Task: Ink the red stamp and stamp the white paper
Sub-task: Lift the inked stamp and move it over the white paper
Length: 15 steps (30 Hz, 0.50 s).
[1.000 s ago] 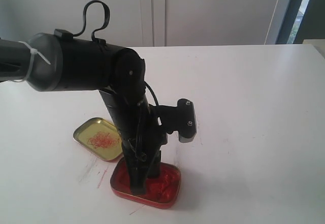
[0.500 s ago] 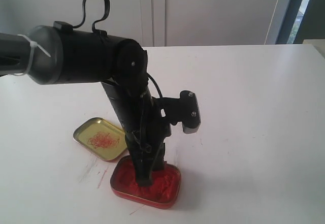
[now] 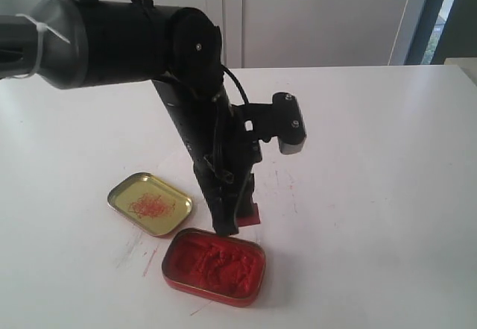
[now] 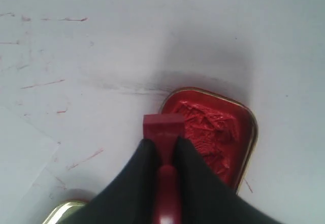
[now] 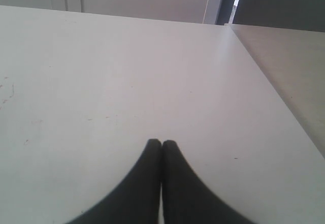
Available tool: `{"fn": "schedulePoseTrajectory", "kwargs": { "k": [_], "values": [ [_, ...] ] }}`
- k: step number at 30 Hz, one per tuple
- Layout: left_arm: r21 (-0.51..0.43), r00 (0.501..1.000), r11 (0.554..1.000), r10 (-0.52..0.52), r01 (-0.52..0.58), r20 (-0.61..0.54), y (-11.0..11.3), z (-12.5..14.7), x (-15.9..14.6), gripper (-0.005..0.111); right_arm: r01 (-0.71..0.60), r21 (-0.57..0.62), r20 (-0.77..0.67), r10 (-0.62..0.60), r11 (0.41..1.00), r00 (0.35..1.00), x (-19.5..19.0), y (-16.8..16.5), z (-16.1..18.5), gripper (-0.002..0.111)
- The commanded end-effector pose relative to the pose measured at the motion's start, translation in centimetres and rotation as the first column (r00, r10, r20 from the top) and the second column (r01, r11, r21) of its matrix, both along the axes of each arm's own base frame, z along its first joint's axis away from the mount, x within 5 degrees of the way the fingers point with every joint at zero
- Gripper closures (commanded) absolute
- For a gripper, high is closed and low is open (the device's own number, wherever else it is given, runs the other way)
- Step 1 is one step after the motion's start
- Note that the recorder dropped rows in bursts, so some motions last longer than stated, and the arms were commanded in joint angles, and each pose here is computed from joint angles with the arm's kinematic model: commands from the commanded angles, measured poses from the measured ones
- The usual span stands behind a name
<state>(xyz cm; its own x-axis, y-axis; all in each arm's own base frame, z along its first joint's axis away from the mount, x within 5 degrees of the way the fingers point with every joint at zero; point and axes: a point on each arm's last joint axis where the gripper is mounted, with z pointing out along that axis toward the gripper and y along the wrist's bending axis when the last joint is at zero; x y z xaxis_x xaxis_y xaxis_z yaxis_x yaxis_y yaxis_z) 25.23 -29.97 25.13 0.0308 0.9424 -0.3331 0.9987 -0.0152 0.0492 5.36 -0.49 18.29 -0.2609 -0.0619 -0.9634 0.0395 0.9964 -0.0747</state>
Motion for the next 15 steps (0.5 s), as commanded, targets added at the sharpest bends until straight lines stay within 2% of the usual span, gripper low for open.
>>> {"fn": "schedulePoseTrajectory", "kwargs": {
  "k": [1, 15],
  "values": [
    [-0.007, 0.996, 0.996, 0.089, -0.089, -0.019, 1.5, 0.6, 1.5, 0.107, -0.003, -0.01, 0.009, 0.003, 1.0, 1.0, 0.0, 0.0, 0.0, 0.108],
    [-0.037, 0.954, 0.953, 0.299, -0.299, -0.019, 5.6, 0.4, 5.8, 0.107, -0.003, -0.01, 0.009, 0.003, 1.0, 1.0, 0.0, 0.0, 0.0, 0.108]
  ]
}}
